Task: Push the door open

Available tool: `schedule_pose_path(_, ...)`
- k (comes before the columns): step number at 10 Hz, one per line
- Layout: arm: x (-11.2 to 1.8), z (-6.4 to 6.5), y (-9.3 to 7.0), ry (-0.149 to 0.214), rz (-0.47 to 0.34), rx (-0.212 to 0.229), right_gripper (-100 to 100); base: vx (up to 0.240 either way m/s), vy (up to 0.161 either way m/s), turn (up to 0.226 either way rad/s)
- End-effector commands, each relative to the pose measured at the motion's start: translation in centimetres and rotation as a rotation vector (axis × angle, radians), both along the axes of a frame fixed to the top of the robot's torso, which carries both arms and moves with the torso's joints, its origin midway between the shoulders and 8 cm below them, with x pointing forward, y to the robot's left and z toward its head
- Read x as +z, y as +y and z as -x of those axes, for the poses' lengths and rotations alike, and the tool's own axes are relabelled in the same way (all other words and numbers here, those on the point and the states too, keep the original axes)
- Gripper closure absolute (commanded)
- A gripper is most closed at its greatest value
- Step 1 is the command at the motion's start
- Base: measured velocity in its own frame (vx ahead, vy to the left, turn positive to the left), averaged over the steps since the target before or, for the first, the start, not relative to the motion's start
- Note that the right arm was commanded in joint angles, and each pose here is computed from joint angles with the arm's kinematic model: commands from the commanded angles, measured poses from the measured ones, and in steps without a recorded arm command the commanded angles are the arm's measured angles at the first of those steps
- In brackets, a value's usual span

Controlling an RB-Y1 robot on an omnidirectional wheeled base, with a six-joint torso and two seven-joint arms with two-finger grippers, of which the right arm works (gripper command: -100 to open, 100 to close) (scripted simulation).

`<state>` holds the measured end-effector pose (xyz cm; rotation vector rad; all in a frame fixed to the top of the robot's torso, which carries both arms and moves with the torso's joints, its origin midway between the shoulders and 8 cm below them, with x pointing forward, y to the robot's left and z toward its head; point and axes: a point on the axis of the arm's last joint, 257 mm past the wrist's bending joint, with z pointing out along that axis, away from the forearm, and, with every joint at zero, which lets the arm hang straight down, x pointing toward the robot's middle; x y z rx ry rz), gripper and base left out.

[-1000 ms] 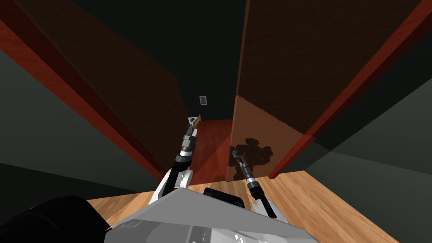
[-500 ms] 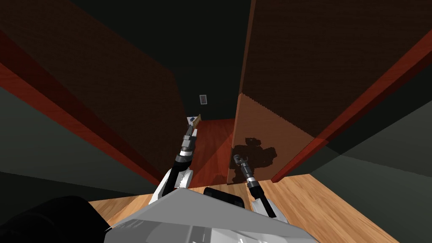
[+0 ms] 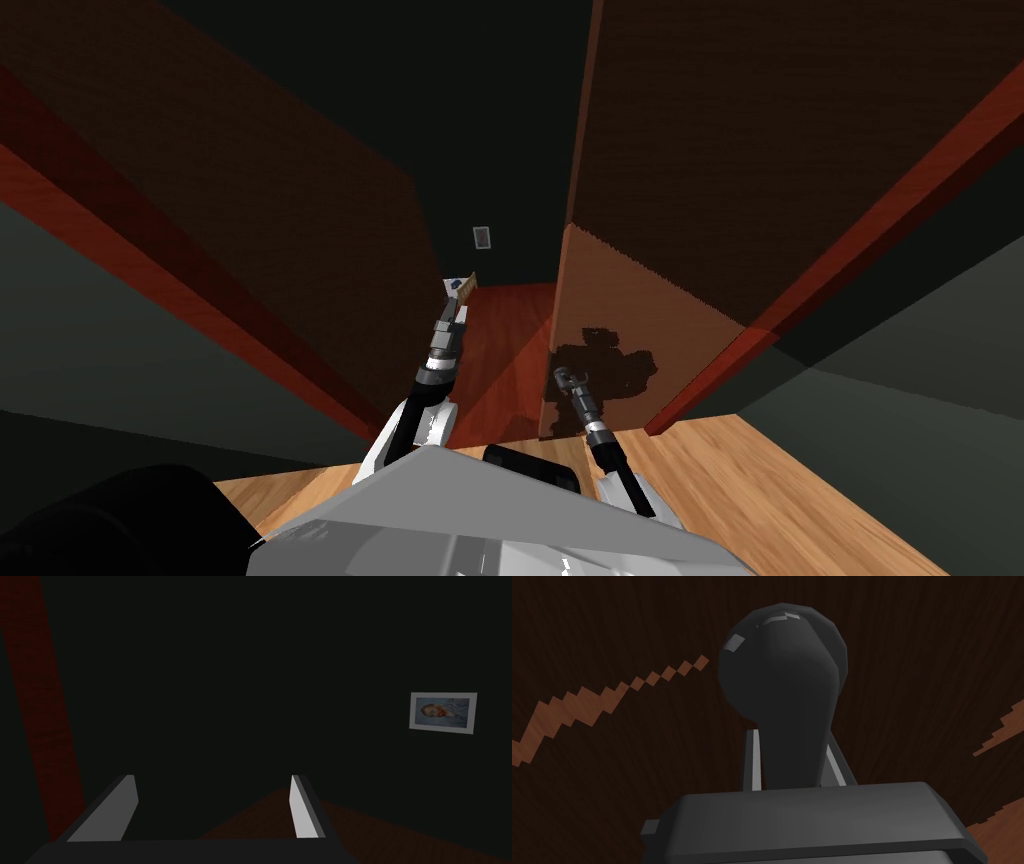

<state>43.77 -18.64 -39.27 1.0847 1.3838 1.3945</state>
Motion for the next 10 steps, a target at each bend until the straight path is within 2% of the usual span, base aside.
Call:
schedule_pose_path(1, 0.4, -0.5, -0.5, -0.010, 0.000, -0.014, 100, 0.163, 0.072, -0.039)
schedule_pose_path(10, 0.5, -1.7, -5.4, -0.011, 0.007, -0.146, 100, 0.172, 0.090, -0.044)
